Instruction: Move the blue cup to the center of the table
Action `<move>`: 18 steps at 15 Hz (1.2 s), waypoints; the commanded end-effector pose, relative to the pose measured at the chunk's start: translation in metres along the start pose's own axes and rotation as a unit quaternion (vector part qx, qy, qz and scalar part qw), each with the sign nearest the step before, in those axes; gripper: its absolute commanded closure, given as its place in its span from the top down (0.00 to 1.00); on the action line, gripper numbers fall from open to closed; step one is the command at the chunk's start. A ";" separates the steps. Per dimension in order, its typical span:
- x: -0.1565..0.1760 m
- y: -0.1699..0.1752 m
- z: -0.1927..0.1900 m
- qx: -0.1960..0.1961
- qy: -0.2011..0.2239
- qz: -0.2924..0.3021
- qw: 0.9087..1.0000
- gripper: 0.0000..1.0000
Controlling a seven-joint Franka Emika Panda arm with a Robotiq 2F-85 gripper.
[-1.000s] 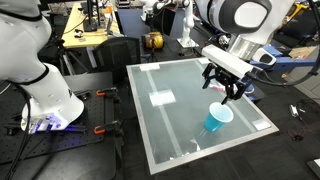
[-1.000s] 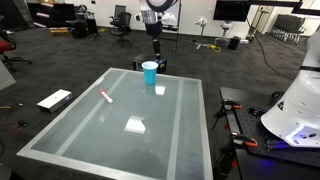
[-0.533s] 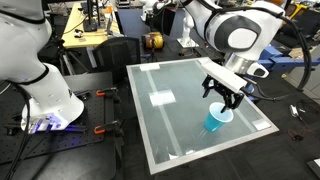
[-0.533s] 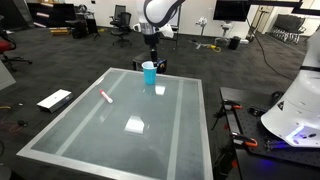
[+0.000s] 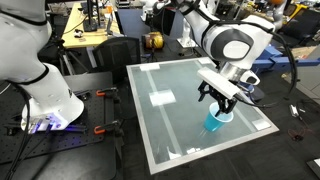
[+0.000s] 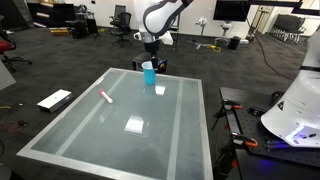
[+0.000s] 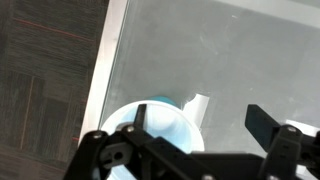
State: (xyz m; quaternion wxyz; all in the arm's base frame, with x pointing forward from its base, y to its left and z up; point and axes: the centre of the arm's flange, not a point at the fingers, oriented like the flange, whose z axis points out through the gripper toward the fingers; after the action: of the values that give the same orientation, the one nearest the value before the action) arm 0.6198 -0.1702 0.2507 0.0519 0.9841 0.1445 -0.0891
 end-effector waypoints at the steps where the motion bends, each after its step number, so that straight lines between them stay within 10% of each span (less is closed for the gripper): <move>1: 0.004 -0.003 0.004 0.001 0.001 -0.004 1.000 0.88; 12: 0.016 -0.014 0.021 0.012 -0.008 -0.018 1.000 0.00; 18: 0.019 -0.035 0.004 -0.004 -0.003 -0.023 1.000 0.01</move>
State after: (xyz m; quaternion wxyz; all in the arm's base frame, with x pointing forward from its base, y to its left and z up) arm 0.6270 -0.1488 0.2302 0.0432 0.9806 0.1644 -0.0977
